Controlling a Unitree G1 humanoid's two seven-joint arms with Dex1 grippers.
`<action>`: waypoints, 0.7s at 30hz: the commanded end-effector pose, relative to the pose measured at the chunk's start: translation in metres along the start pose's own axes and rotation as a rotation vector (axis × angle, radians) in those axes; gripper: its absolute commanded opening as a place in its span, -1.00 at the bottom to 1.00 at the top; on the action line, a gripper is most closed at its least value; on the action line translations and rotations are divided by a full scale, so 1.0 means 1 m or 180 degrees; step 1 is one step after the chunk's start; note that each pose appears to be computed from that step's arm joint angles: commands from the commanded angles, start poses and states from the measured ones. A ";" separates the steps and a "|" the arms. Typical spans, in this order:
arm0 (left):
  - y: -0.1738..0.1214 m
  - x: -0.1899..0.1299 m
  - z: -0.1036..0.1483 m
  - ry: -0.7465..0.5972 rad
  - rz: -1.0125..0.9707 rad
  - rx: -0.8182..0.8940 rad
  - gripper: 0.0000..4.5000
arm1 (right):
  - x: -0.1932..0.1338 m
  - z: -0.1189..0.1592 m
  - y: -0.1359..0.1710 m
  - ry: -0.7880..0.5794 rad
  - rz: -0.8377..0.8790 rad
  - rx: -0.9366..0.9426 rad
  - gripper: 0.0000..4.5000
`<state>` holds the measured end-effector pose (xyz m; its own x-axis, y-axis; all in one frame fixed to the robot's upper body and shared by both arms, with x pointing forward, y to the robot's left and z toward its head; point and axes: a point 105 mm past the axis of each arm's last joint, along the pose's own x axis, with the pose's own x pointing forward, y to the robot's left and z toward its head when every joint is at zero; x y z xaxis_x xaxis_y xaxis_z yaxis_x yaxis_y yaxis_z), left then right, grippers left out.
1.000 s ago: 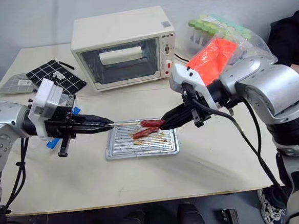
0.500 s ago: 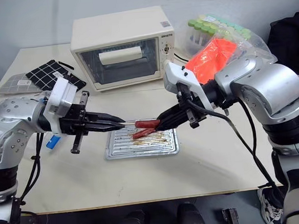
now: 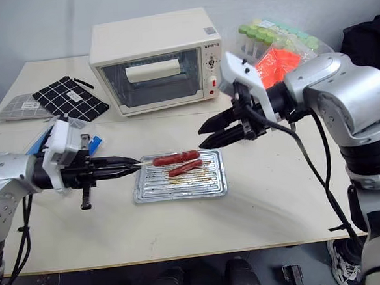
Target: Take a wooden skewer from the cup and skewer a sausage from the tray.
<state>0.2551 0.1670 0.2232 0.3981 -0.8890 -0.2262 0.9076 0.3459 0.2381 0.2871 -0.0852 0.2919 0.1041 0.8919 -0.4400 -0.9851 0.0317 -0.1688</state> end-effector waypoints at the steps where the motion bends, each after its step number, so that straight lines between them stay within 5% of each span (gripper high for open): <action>1: 0.007 -0.019 0.007 -0.0107 0.0676 0.0136 -1.00 | -0.011 0.020 -0.001 -0.0334 -0.0120 0.0016 -0.23; 9: 0.060 -0.110 -0.022 -0.0301 0.2896 -0.0121 -1.00 | -0.009 0.022 -0.010 -0.0549 -0.0361 0.0107 0.56; 13: 0.065 -0.145 -0.041 -0.0168 0.3353 -0.0207 -1.00 | -0.006 0.019 -0.011 -0.0580 -0.0386 0.0134 0.56; 21: 0.065 -0.156 -0.078 0.0054 0.3411 -0.0439 -1.00 | 0.002 0.016 -0.007 -0.0591 -0.0337 0.0149 0.56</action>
<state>0.2630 0.3484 0.1969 0.9947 -0.1023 0.0081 0.0991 0.9779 0.1840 0.3004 -0.0787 0.2961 0.1994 0.9378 -0.2841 -0.9779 0.1718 -0.1193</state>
